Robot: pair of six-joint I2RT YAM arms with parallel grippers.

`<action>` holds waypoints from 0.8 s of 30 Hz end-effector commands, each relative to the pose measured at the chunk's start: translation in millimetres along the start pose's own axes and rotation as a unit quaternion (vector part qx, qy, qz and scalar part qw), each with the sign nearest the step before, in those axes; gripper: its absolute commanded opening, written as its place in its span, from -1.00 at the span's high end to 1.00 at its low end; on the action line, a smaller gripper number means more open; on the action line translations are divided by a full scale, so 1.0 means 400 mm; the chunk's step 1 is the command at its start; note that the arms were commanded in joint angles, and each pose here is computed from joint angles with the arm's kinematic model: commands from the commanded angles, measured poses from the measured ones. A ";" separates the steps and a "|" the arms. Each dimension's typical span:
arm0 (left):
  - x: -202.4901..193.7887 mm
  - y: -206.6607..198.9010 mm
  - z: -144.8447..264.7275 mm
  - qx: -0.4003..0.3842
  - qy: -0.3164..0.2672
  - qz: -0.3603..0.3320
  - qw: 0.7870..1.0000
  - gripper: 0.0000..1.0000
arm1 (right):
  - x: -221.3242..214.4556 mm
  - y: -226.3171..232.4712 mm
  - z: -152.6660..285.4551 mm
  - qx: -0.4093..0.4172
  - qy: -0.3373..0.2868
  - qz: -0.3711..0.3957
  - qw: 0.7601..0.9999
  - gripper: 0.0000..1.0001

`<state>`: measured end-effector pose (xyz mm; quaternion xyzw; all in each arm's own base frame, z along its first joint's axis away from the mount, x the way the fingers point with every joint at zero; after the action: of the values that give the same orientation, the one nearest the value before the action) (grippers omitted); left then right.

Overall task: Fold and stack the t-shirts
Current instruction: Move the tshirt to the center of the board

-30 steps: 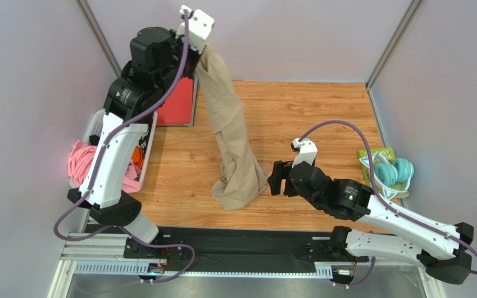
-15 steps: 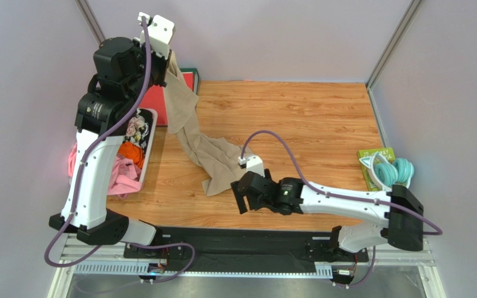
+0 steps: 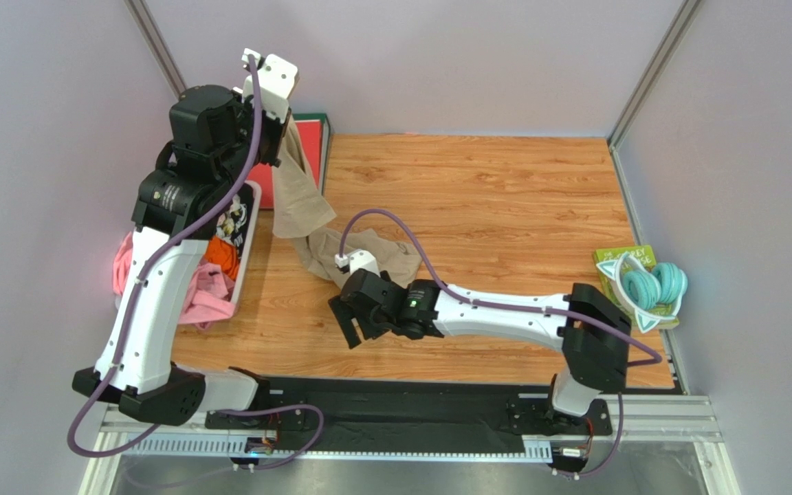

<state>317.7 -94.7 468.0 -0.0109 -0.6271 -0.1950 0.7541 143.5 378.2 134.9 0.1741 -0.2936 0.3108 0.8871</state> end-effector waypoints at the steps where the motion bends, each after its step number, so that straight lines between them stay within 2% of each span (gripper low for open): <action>1: 0.048 0.009 0.035 0.006 -0.048 0.014 0.999 1.00 | 0.070 0.051 -0.022 0.034 -0.021 0.026 0.999 -0.63; 15: 0.049 0.011 0.074 0.004 -0.061 0.011 0.998 1.00 | 0.105 -0.028 -0.168 0.019 0.014 -0.026 0.999 -0.39; 24: 0.040 0.010 0.073 0.005 -0.060 0.007 0.998 1.00 | 0.105 -0.019 -0.203 0.030 0.024 -0.040 0.998 -0.24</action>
<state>297.7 -87.8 474.5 -0.0152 -0.6452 -0.1917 0.7394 205.9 409.3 84.3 0.1668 -0.2440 0.2917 0.9097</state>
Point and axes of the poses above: each gripper's point midway between its finger pads, its own z axis back along the fingers, its own y axis along the line the jaws close on, x = y × z, the point moved 3 cm from there along z, back along the fingers, and after that the axes turned 6 degrees about z, right-handed, at the moved point
